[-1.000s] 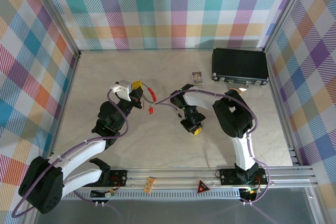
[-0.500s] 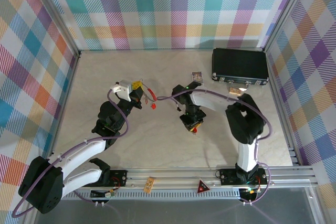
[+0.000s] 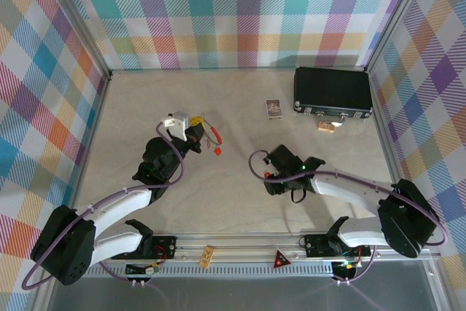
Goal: Put the keys on the keyring
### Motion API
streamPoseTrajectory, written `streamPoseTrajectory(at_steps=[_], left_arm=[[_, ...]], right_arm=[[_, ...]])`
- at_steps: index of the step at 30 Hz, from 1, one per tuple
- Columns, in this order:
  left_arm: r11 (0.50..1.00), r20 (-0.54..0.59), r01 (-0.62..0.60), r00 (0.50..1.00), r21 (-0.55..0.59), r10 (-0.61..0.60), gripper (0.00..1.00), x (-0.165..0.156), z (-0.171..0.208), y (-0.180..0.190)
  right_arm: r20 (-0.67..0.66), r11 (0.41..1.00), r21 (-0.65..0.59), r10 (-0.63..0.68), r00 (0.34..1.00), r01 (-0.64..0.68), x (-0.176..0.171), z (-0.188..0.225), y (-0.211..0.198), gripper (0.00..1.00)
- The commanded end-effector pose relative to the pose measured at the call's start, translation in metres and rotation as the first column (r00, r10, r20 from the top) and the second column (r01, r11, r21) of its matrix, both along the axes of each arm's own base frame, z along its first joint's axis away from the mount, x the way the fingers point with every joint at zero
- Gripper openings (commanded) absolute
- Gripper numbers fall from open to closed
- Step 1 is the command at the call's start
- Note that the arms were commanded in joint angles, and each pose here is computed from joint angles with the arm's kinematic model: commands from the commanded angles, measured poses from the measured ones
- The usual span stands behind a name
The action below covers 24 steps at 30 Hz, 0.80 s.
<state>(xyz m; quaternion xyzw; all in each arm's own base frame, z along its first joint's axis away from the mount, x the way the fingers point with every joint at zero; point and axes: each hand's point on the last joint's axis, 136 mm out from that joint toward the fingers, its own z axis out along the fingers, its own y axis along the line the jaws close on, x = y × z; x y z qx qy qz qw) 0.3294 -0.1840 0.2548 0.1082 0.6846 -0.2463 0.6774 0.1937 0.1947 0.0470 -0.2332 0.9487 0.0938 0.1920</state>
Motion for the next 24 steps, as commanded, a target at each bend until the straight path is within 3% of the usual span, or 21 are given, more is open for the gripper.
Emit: streamPoseTrajectory(at_steps=[1, 5, 24], left_arm=[[0.997, 0.073, 0.036, 0.997, -0.064, -0.031, 0.00, -0.001, 0.033, -0.007], [0.997, 0.066, 0.039, 0.997, -0.062, -0.034, 0.00, -0.001, 0.030, -0.007], [0.998, 0.068, 0.035, 0.997, -0.059, -0.031, 0.00, -0.001, 0.029, -0.007]], right_arm=[[0.209, 0.995, 0.095, -0.025, 0.978, 0.005, 0.023, 0.013, 0.019, 0.42], [0.346, 0.997, 0.066, 0.004, 0.938, -0.028, 0.022, 0.021, 0.024, 0.42], [0.358, 0.998, -0.016, -0.049, 0.932, 0.058, 0.009, -0.016, 0.014, 0.33]])
